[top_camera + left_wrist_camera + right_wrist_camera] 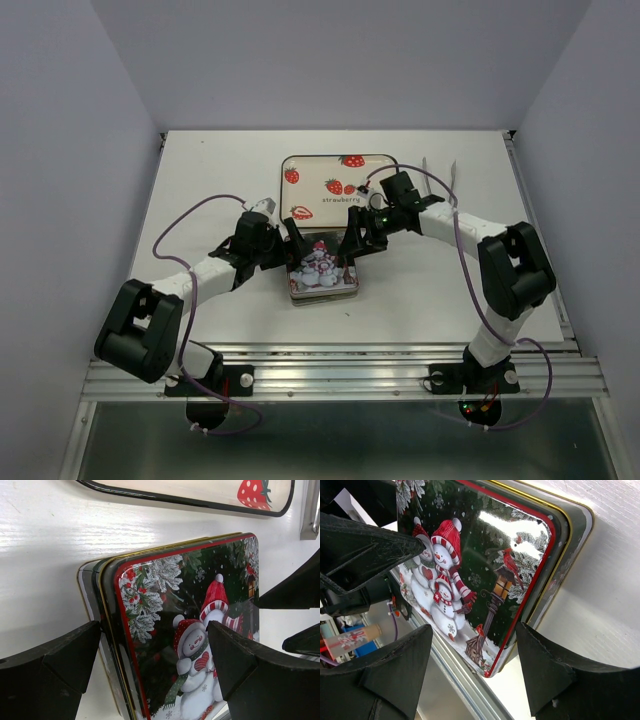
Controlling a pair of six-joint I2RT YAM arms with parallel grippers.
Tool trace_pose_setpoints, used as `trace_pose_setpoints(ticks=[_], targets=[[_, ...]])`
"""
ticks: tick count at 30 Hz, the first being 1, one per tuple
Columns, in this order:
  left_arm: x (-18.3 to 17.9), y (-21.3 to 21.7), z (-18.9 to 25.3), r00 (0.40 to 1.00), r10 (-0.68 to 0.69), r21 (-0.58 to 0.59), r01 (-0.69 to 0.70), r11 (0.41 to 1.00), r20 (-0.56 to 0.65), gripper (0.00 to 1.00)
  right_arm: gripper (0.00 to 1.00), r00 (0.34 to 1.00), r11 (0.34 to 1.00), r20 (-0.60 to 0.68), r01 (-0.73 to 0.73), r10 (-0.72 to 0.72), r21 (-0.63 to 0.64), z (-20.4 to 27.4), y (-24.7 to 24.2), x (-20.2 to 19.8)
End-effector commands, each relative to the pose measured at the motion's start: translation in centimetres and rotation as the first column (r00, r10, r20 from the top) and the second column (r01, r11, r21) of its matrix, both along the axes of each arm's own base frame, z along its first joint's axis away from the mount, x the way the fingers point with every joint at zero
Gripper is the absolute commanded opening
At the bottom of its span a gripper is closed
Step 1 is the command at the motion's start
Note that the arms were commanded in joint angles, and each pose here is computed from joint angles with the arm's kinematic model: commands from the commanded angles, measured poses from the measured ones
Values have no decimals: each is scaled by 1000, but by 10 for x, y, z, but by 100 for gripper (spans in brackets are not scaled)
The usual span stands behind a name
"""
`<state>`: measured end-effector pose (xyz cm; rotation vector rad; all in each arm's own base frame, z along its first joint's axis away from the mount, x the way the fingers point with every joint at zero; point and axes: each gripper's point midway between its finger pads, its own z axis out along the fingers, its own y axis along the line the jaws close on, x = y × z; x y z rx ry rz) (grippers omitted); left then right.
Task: Pack the cookies
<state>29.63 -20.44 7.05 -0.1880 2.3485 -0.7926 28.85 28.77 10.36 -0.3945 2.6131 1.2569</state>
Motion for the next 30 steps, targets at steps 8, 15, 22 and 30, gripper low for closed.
trace_pose_setpoints(ticks=[8,15,22,30], targets=[[20,2,19,997,34,7,-34,999,69,99,74,994,996,113,13,-3,-87,7,-1,12],[28,31,39,979,172,71,-181,981,113,99,76,971,984,232,101,-65,-146,20,-12,34],[30,56,80,943,271,103,-294,950,192,99,67,933,986,354,120,-72,-117,50,-11,51],[45,22,102,965,123,53,-139,989,232,45,24,900,990,429,115,-71,-76,66,4,61]])
